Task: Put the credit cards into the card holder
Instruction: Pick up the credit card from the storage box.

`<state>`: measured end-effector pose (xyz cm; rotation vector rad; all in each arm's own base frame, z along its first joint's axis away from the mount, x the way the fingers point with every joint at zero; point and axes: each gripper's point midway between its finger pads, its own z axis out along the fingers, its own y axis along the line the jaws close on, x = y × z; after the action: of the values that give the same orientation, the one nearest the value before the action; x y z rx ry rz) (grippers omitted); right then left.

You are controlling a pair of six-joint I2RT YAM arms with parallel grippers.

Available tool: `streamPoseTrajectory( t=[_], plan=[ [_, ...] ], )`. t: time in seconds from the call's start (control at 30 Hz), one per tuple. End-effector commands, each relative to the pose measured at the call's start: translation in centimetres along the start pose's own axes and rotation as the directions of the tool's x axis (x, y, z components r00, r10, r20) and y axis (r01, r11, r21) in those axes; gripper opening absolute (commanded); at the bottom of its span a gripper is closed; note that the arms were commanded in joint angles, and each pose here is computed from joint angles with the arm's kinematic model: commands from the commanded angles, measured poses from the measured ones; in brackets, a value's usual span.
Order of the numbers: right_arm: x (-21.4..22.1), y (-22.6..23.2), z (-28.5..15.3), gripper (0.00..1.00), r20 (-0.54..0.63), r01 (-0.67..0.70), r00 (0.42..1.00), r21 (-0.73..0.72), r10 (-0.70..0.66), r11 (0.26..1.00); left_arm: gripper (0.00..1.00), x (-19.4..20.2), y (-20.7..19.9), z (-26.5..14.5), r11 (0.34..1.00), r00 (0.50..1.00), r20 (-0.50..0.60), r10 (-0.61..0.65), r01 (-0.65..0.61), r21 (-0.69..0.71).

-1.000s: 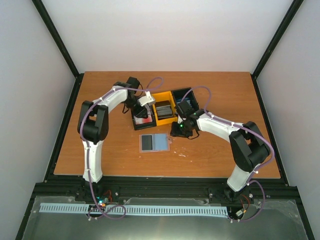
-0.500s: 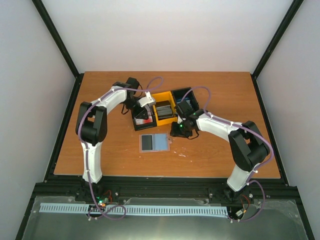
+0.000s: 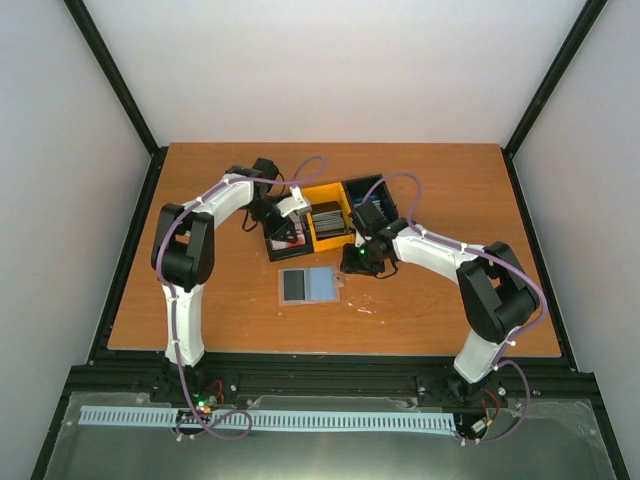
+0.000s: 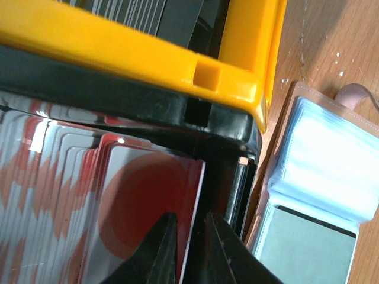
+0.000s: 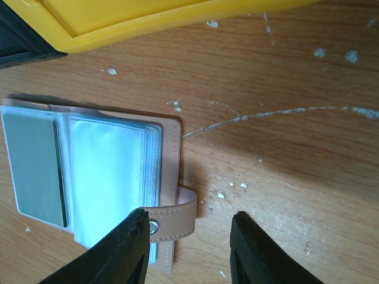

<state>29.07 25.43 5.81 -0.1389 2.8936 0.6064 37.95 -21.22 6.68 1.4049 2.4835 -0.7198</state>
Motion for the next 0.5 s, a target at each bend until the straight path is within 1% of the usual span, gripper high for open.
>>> streamPoseTrajectory(
  t=[0.0, 0.07, 0.1, 0.17, 0.3, 0.47],
  plan=[
    [0.0, -0.3, 0.2, 0.38, 0.001, -0.007, 1.0, 0.003, 0.007, 1.0, 0.14, 0.5, 0.1, 0.5, 1.0, 1.0, -0.011, 0.017, -0.017, 0.001],
    [-0.1, -0.2, 0.1, 0.38, 0.004, -0.006, 1.0, 0.005, 0.006, 1.0, 0.1, 0.8, 0.3, 0.8, 1.0, 1.0, -0.021, 0.014, -0.014, -0.001],
    [-0.1, -0.3, 0.0, 0.38, 0.006, -0.005, 1.0, 0.007, 0.005, 1.0, 0.06, 0.8, 0.4, 0.8, 1.0, 1.0, -0.024, 0.016, -0.016, -0.009],
    [-0.3, -0.2, -0.3, 0.38, 0.018, -0.003, 1.0, 0.008, 0.003, 1.0, 0.02, 0.3, 0.7, 0.2, 0.999, 0.999, -0.021, 0.034, -0.035, -0.033],
    [-1.3, 0.5, -1.6, 0.38, 0.06, 0.012, 0.998, 0.0, -0.012, 1.0, 0.01, -1.6, 0.9, -2.3, 0.992, 0.996, 0.018, 0.091, -0.089, -0.087],
    [-2.7, 2.3, -3.6, 0.38, 0.121, 0.058, 0.991, -0.05, -0.051, 0.997, 0.01, -4.0, -0.3, -6.8, 0.985, 0.983, 0.111, 0.143, -0.13, -0.116]
  ],
)
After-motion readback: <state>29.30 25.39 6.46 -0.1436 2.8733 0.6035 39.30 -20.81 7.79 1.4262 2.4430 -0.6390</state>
